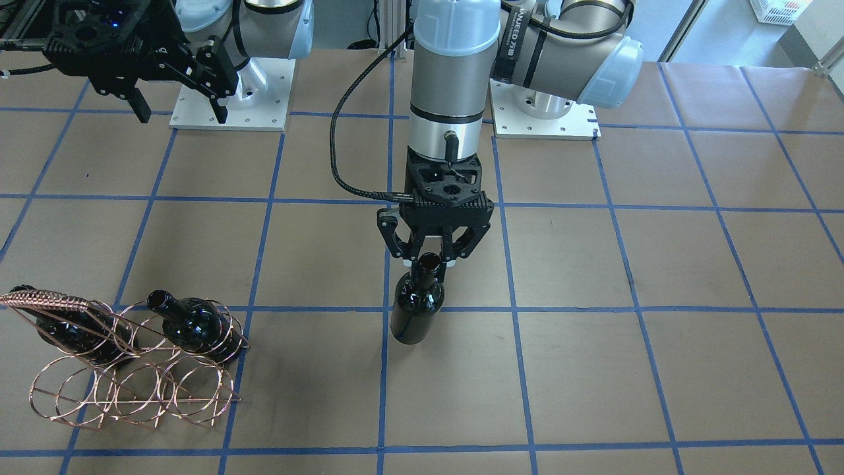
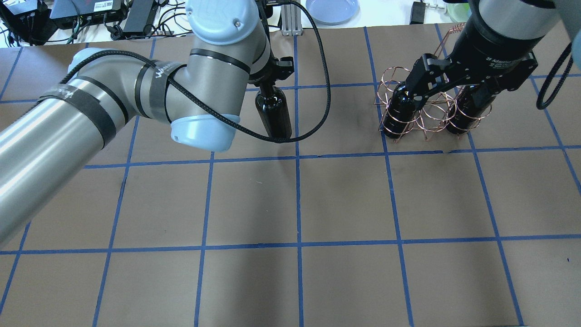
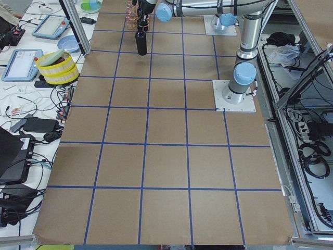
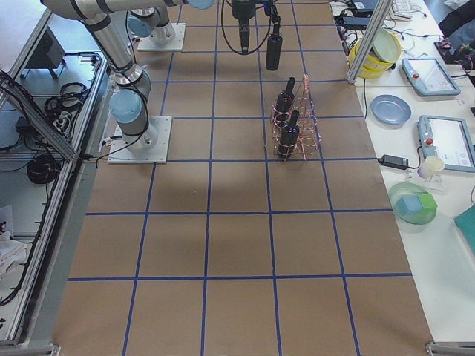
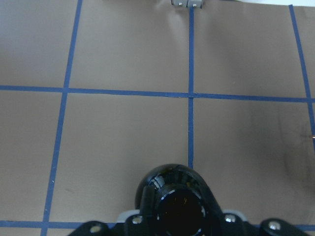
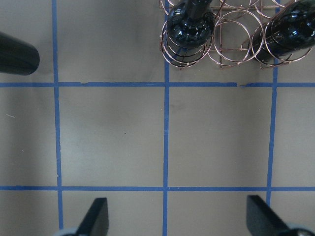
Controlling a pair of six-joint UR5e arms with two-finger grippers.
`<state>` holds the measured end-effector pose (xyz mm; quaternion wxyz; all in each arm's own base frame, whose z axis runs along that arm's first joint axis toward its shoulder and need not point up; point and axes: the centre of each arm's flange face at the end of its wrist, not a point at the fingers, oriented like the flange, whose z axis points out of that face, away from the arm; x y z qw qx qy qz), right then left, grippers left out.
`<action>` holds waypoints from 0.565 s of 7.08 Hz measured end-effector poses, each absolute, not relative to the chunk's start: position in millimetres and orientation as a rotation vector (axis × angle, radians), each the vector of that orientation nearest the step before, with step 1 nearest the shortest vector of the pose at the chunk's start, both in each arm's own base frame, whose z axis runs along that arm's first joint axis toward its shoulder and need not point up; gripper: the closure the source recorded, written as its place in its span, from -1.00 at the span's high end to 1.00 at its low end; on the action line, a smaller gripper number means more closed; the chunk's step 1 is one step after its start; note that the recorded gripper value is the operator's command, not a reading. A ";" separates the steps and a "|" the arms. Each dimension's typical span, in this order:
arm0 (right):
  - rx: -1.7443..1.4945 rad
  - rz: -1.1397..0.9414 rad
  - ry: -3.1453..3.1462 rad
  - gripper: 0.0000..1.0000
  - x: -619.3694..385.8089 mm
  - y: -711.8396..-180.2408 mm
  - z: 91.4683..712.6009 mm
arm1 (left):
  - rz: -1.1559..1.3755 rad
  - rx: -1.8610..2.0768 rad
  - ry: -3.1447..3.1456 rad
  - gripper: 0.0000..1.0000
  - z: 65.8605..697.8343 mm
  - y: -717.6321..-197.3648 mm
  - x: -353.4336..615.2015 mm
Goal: Place wine into wine basket
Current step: 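Carry the upright bottle with the left gripper toward the table center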
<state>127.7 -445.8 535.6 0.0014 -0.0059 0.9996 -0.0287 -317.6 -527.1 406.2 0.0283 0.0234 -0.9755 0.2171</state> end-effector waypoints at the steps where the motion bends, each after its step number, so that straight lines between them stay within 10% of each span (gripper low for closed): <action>1: -0.019 -0.090 3.137 1.00 127.7 -445.7 535.5 | 0.663 0.069 -3.003 -1.00 398.1 -519.2 -324.4; 4: -0.018 -0.089 3.138 1.00 127.6 -445.5 535.2 | 0.675 0.057 -2.987 -1.00 397.7 -503.4 -333.6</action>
